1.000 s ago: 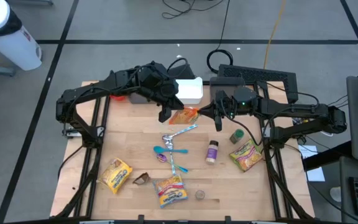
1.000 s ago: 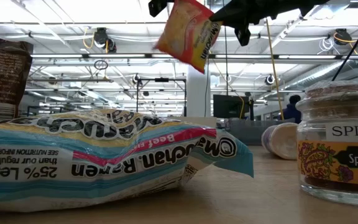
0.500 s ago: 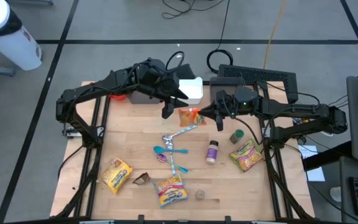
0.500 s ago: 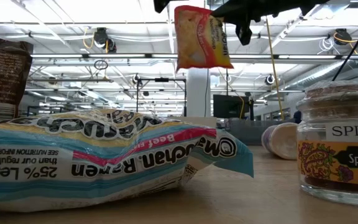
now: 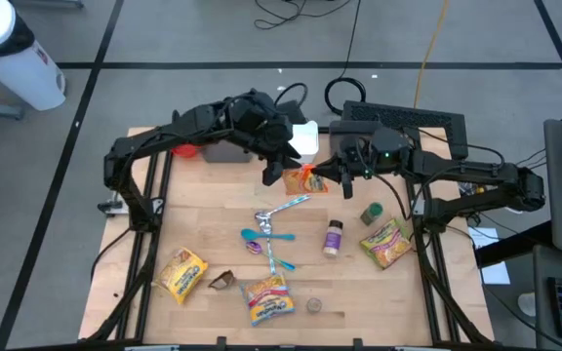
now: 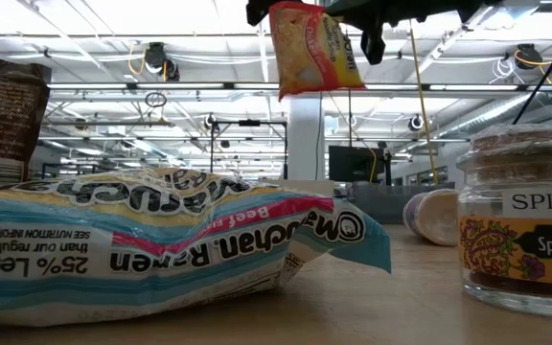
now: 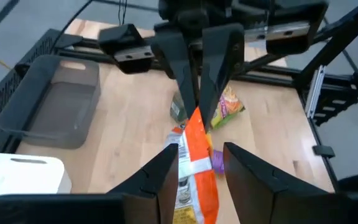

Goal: Pick & Place Food Item
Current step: Put the orange noodle pack into the left black bin

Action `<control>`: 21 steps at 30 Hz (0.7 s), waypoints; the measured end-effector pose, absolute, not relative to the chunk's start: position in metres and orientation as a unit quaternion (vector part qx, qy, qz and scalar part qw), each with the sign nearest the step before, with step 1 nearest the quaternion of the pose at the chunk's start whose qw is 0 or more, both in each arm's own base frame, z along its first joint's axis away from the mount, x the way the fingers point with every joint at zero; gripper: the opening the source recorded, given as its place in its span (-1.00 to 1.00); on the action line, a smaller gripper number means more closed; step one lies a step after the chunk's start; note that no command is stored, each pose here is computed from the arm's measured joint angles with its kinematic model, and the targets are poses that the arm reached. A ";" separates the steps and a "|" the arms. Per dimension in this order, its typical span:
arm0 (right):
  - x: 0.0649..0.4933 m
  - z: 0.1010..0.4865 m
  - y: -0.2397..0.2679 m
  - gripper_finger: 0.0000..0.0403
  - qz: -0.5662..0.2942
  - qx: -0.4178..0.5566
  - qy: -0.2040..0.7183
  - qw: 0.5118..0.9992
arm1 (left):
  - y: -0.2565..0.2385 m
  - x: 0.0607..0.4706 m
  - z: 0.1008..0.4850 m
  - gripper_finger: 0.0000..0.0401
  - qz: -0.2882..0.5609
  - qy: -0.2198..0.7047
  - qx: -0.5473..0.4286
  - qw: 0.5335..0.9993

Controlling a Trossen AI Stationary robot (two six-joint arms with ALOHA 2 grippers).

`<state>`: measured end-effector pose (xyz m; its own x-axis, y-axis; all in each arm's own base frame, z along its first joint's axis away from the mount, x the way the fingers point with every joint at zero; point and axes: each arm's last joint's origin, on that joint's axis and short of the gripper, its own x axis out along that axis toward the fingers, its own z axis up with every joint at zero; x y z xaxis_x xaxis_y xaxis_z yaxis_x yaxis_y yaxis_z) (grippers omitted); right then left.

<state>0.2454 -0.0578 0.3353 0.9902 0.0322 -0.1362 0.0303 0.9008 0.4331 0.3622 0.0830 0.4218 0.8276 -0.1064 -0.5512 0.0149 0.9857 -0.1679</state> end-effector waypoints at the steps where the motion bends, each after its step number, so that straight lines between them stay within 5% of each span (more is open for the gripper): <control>1: 0.245 0.336 -0.059 -1.00 -0.002 0.223 0.071 0.972 | 0.084 0.365 0.423 -0.34 -0.032 0.299 -0.077 0.951; 21: 0.243 0.338 -0.063 -1.00 -0.002 0.222 0.086 0.971 | 0.087 0.397 0.410 -0.33 -0.043 0.374 -0.053 0.925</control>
